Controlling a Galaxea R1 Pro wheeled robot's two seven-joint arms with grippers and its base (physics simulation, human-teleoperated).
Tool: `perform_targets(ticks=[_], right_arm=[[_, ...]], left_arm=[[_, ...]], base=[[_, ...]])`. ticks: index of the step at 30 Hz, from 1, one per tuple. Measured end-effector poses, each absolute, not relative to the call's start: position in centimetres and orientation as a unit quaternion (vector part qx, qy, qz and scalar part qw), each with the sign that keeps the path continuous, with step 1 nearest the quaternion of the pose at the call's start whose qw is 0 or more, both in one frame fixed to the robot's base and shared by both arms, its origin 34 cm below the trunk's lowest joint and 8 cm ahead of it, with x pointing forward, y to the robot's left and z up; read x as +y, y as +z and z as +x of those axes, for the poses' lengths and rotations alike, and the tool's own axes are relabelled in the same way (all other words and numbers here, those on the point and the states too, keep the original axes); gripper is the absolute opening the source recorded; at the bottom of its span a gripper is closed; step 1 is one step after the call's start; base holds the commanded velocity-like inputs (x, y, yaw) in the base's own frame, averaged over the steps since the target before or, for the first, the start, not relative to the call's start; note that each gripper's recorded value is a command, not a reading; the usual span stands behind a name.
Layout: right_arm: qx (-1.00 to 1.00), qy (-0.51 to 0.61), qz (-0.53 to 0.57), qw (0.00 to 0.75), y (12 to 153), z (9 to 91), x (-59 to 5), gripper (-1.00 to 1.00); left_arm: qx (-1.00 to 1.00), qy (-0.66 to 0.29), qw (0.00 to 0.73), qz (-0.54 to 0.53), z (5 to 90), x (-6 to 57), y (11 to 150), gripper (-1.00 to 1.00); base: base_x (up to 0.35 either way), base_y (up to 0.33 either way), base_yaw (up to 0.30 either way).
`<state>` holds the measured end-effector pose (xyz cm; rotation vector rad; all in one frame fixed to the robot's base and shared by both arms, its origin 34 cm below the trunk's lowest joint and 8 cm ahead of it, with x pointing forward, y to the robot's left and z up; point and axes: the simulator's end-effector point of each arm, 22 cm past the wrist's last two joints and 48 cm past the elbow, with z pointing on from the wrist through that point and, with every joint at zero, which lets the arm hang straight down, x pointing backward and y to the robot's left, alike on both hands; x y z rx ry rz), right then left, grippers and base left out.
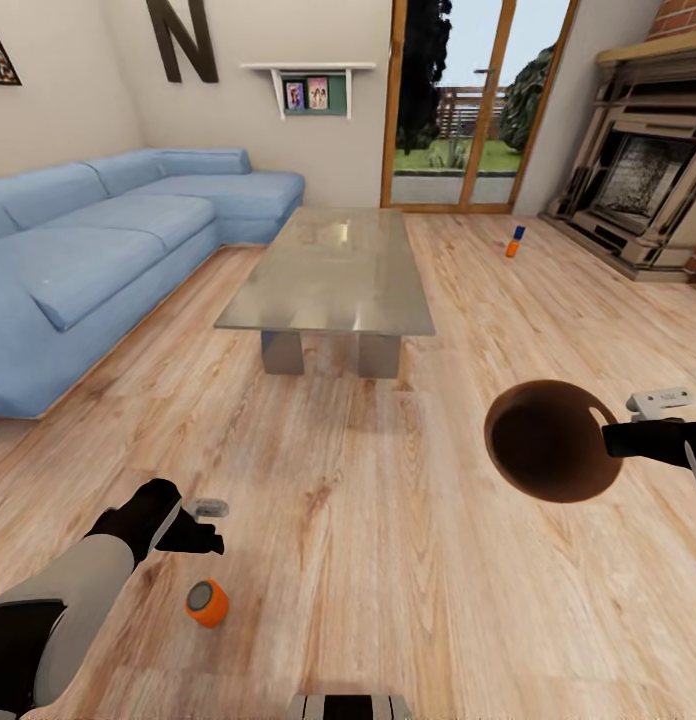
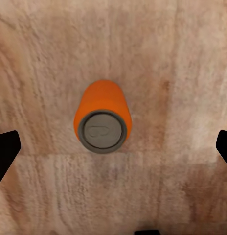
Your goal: Put the three can of soda from the living room inside the tash can in the kitchen.
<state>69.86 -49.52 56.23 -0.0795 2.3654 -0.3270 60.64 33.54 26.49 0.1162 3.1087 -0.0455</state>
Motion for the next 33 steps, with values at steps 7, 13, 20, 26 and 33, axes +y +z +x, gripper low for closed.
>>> perform_targets(ticks=[7, 13, 20, 26, 33], right_arm=[[0.923, -0.127, -0.032, 0.362, 55.47, 69.94, -49.51, -1.00], [0.923, -0.125, -0.032, 0.362, 55.44, 69.95, -49.40, -1.00], [0.924, -0.120, -0.032, 0.363, 55.39, 69.99, -49.19, -1.00], [0.923, -0.131, -0.033, 0.361, 55.41, 69.88, -49.69, -1.00], [0.924, -0.122, -0.032, 0.361, 55.23, 69.90, -49.28, -1.00]], left_arm=[[0.999, -0.015, 0.010, 0.037, 60.42, 33.52, 25.86, 1.00], [0.999, -0.015, 0.012, 0.038, 60.55, 33.52, 25.92, 1.00], [0.999, -0.015, 0.013, 0.038, 60.59, 33.54, 25.95, 1.00], [0.999, -0.014, 0.015, 0.039, 60.78, 33.49, 26.04, 1.00], [0.999, -0.014, 0.017, 0.041, 60.85, 33.34, 26.03, 1.00]], base=[[0.000, 0.000, 0.000], [0.000, 0.011, 0.000], [0.039, 0.137, 0.000], [0.010, 0.025, 0.000], [0.060, -0.022, 0.000]])
